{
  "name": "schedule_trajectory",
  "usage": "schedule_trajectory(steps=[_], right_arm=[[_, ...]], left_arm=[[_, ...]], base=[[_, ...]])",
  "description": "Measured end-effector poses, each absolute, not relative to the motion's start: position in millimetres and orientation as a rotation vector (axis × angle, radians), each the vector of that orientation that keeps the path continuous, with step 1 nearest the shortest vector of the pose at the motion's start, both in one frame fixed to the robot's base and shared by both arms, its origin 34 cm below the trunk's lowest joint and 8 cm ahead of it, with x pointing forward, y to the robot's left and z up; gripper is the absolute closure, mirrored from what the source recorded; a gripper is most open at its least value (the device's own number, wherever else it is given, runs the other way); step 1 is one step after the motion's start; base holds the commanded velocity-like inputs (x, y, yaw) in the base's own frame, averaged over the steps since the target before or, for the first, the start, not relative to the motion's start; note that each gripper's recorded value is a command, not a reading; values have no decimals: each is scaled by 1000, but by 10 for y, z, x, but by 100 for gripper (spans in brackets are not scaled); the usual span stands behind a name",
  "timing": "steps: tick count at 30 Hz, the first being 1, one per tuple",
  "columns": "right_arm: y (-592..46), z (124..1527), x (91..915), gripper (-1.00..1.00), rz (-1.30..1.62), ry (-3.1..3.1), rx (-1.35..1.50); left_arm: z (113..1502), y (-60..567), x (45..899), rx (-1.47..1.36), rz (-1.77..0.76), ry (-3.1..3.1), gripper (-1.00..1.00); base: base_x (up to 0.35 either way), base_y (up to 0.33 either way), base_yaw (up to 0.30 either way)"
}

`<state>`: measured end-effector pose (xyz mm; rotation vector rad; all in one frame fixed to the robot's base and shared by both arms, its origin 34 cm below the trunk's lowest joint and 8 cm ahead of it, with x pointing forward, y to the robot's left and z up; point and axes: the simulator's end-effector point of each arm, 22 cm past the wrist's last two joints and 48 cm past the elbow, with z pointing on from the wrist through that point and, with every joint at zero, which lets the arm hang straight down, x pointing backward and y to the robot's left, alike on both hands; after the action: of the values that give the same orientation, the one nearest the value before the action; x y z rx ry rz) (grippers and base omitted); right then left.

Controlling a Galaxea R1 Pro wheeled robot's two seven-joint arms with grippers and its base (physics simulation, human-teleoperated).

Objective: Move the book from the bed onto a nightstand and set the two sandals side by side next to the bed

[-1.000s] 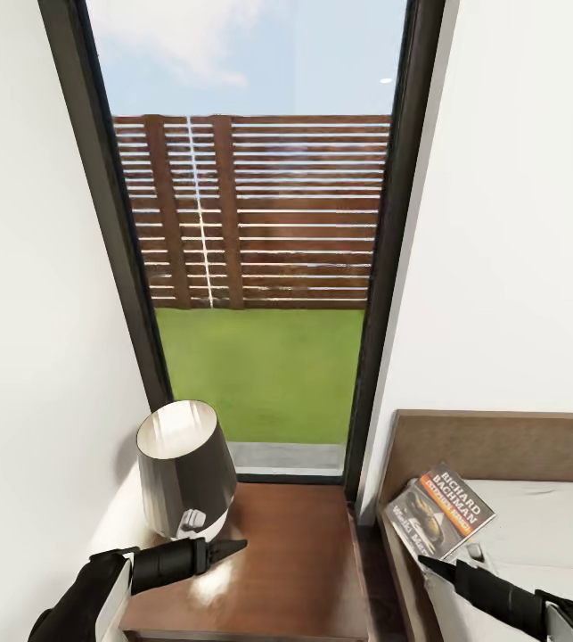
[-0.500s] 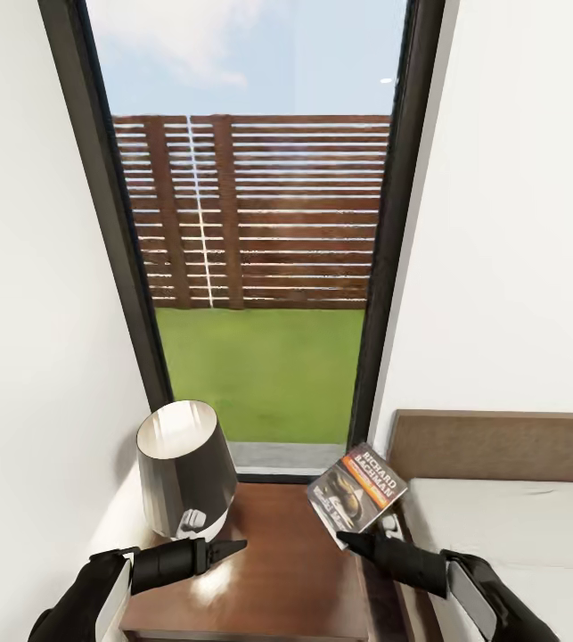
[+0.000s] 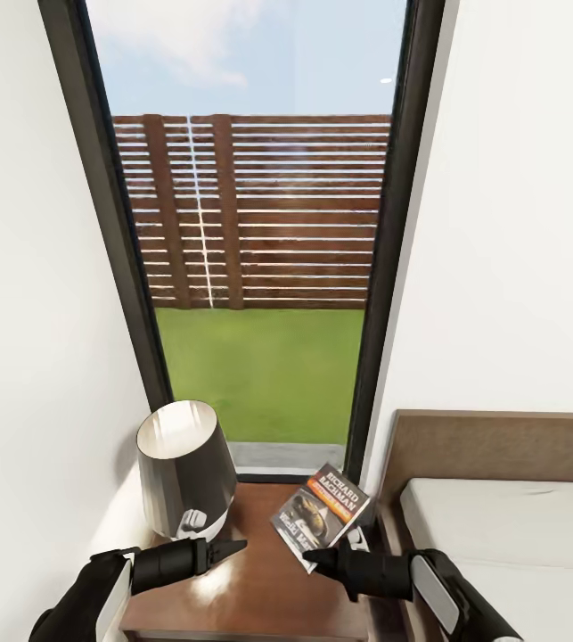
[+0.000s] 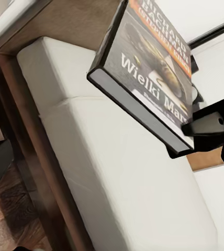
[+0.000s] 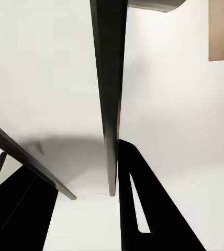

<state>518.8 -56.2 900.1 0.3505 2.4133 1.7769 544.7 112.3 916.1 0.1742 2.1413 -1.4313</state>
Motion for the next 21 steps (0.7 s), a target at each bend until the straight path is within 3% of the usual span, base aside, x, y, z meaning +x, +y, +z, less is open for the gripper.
schedule_trajectory(steps=[21], right_arm=[[-516,9030,5071,100,1841,2482,379]], left_arm=[[9164,1115,5447,174,-1433,2139,-100]], base=[[0,0,0]])
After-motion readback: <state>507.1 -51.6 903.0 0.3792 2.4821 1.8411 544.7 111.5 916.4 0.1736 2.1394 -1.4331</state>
